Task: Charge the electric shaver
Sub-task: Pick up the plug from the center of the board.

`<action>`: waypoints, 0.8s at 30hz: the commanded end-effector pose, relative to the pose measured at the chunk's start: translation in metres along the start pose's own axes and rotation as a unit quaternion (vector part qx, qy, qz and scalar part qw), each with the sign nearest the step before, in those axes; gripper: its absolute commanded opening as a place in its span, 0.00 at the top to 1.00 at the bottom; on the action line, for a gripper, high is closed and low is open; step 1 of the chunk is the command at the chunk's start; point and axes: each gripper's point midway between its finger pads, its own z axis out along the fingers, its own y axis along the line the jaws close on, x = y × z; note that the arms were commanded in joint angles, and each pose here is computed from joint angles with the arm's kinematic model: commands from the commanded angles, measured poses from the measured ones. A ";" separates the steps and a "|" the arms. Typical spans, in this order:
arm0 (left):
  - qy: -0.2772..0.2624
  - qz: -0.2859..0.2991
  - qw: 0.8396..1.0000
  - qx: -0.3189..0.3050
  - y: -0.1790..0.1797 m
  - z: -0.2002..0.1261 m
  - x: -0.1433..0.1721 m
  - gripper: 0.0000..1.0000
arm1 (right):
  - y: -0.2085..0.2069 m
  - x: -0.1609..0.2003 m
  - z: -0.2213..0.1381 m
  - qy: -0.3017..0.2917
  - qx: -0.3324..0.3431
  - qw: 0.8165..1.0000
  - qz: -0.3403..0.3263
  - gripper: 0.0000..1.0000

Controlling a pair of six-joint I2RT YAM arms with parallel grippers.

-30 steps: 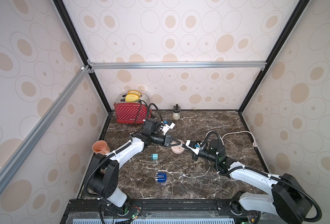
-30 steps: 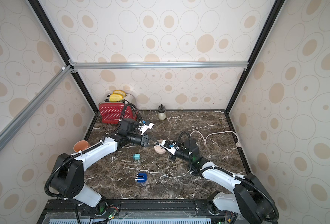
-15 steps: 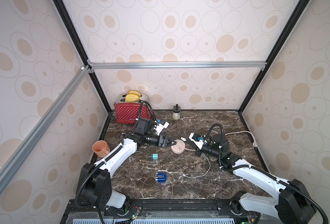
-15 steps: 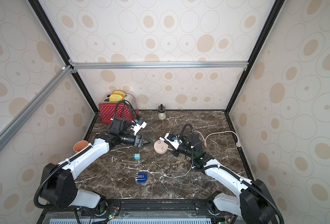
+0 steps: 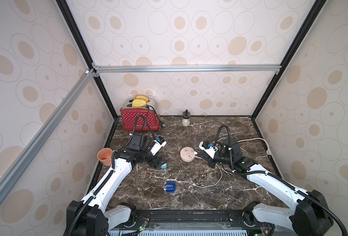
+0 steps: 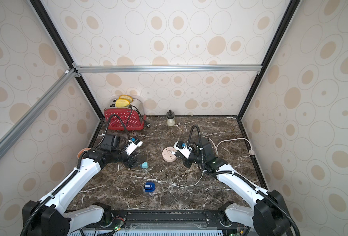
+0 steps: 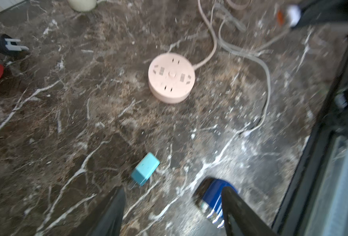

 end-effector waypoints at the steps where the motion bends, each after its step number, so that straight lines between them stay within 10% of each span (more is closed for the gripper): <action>1: 0.069 0.117 0.991 -0.003 0.003 0.009 0.034 0.24 | -0.003 -0.002 -0.002 0.004 -0.003 1.000 0.001 1.00; 24: 0.092 0.251 0.963 0.022 0.045 0.088 0.040 0.24 | -0.006 0.010 0.000 0.022 -0.010 1.000 0.013 1.00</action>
